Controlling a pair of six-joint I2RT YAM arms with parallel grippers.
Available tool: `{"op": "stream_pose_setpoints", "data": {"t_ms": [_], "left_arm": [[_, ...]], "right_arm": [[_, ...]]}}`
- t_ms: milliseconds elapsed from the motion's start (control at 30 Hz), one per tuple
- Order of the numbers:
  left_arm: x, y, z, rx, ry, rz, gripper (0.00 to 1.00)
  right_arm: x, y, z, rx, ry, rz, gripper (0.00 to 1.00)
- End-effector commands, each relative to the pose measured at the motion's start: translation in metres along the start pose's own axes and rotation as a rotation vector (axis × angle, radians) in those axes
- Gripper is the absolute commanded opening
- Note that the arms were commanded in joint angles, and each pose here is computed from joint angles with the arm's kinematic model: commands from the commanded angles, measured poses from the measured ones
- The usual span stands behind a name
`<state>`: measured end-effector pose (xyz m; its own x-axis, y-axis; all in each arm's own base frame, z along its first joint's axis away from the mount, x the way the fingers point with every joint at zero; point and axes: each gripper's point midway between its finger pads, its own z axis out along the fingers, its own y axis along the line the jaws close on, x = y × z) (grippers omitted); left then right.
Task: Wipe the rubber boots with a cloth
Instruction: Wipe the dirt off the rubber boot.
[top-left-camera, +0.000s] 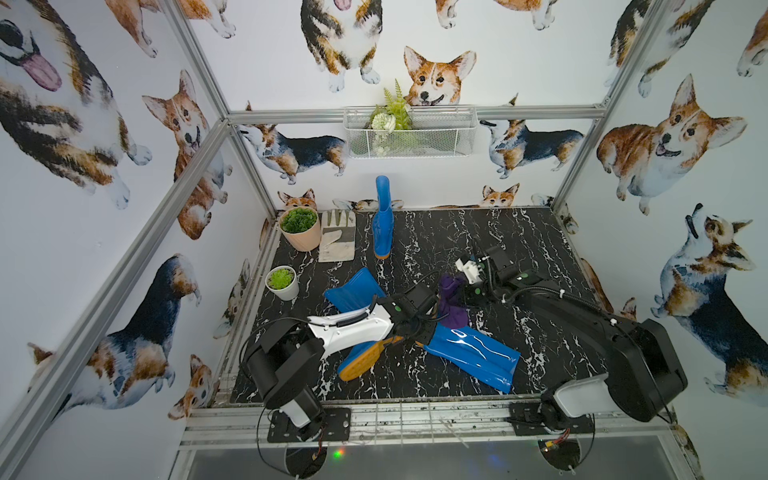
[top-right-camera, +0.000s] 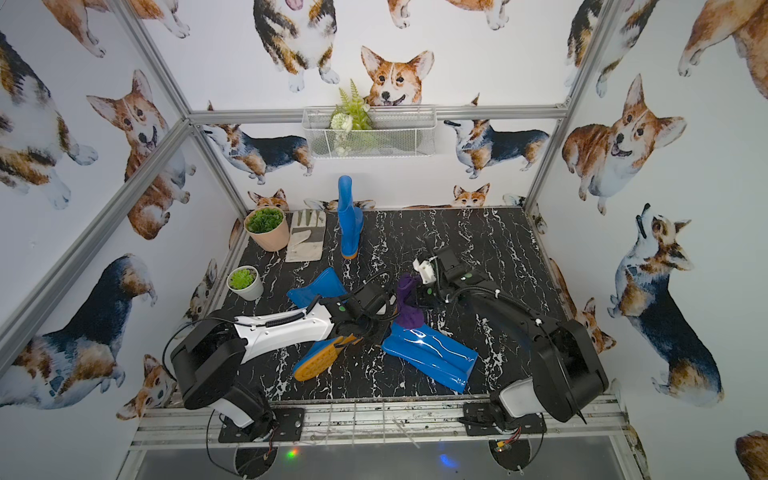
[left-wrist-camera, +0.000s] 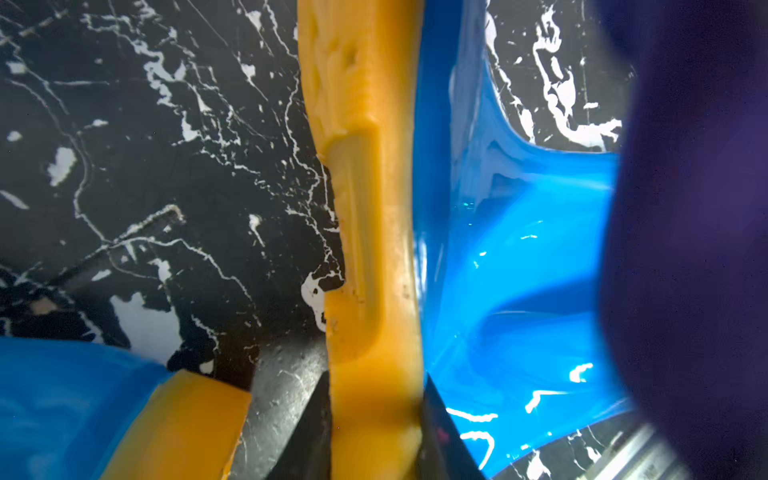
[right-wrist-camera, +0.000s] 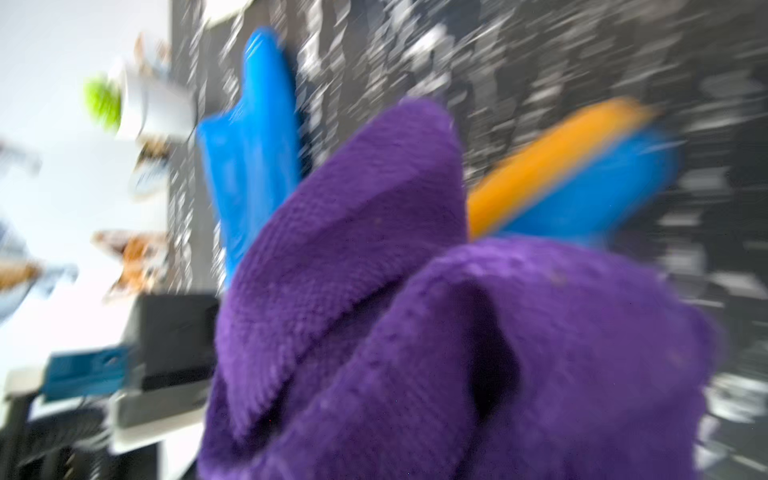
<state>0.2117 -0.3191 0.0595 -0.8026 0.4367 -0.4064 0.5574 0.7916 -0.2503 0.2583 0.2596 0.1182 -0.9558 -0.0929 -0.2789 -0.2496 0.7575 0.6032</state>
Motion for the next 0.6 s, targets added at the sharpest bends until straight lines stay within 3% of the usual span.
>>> {"op": "stream_pose_setpoints", "data": {"t_ms": [0, 100, 300, 533, 567], "left_arm": [[-0.014, -0.014, -0.002, 0.057, -0.046, 0.022, 0.0], [-0.013, -0.017, -0.005, 0.068, -0.047, 0.028, 0.0], [-0.01, -0.022, -0.004, 0.081, -0.04, 0.032, 0.0], [-0.021, -0.018, -0.007, 0.034, -0.049, 0.041, 0.0], [-0.023, -0.016, -0.009, 0.017, -0.052, 0.05, 0.06]], "right_arm": [[-0.001, -0.003, 0.027, -0.012, 0.064, -0.01, 0.0], [-0.026, -0.02, 0.034, -0.005, 0.05, 0.063, 0.0], [-0.084, -0.095, 0.006, 0.013, -0.079, 0.391, 0.0], [-0.078, -0.135, -0.053, 0.143, -0.166, 0.437, 0.0], [-0.074, -0.139, -0.066, 0.17, -0.197, 0.438, 0.0]]}}
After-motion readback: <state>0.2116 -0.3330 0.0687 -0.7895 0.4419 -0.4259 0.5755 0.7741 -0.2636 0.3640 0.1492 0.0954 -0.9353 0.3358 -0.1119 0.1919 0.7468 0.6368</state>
